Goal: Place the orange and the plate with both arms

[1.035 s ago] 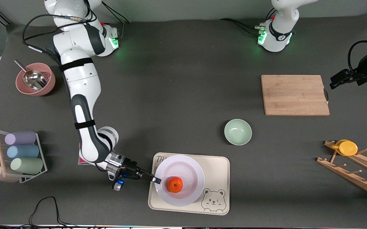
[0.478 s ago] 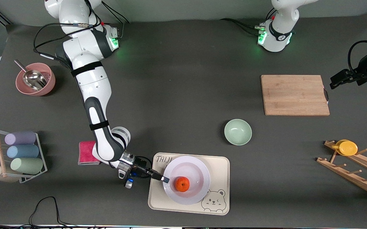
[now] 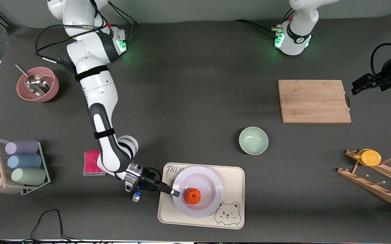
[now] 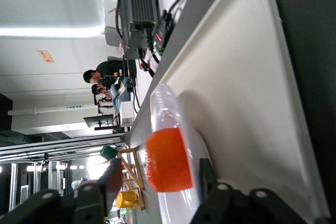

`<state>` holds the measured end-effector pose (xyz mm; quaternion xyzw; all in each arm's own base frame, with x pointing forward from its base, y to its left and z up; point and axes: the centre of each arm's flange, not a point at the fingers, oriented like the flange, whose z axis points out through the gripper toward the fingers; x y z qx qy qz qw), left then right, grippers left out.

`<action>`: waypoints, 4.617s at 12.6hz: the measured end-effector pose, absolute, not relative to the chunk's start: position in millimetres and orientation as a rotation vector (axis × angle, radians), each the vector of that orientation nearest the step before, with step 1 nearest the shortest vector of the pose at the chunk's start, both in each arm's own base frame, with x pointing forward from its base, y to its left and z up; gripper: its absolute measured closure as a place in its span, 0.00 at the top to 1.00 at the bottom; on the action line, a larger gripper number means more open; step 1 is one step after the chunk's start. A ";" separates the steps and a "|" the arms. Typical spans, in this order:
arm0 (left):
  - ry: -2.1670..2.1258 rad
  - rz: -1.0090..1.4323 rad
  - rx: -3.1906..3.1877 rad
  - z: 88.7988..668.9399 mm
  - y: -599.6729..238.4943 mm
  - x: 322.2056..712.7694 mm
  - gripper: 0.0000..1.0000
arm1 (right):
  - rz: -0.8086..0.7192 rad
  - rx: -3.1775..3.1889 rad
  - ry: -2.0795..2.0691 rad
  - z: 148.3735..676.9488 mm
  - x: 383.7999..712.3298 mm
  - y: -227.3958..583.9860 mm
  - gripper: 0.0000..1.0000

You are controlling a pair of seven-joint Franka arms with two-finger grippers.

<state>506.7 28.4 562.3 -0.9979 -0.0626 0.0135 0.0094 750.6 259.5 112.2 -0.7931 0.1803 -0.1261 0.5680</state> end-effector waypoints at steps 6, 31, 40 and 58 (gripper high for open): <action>-0.196 0.042 -3.116 562.3 28.4 506.7 1.00 | -0.326 -2.282 0.218 214.2 779.7 218.7 1.00; -0.205 0.020 -3.114 565.3 31.9 507.7 1.00 | 0.182 -3.139 -0.053 562.9 610.0 -23.9 1.00; -0.189 -0.013 -3.111 572.8 26.5 507.7 1.00 | 0.197 -3.126 -0.029 562.2 608.2 -31.5 1.00; -0.093 -0.031 -3.118 601.2 -0.3 511.0 1.00 | 0.059 -3.041 -0.031 569.5 519.1 -6.4 1.00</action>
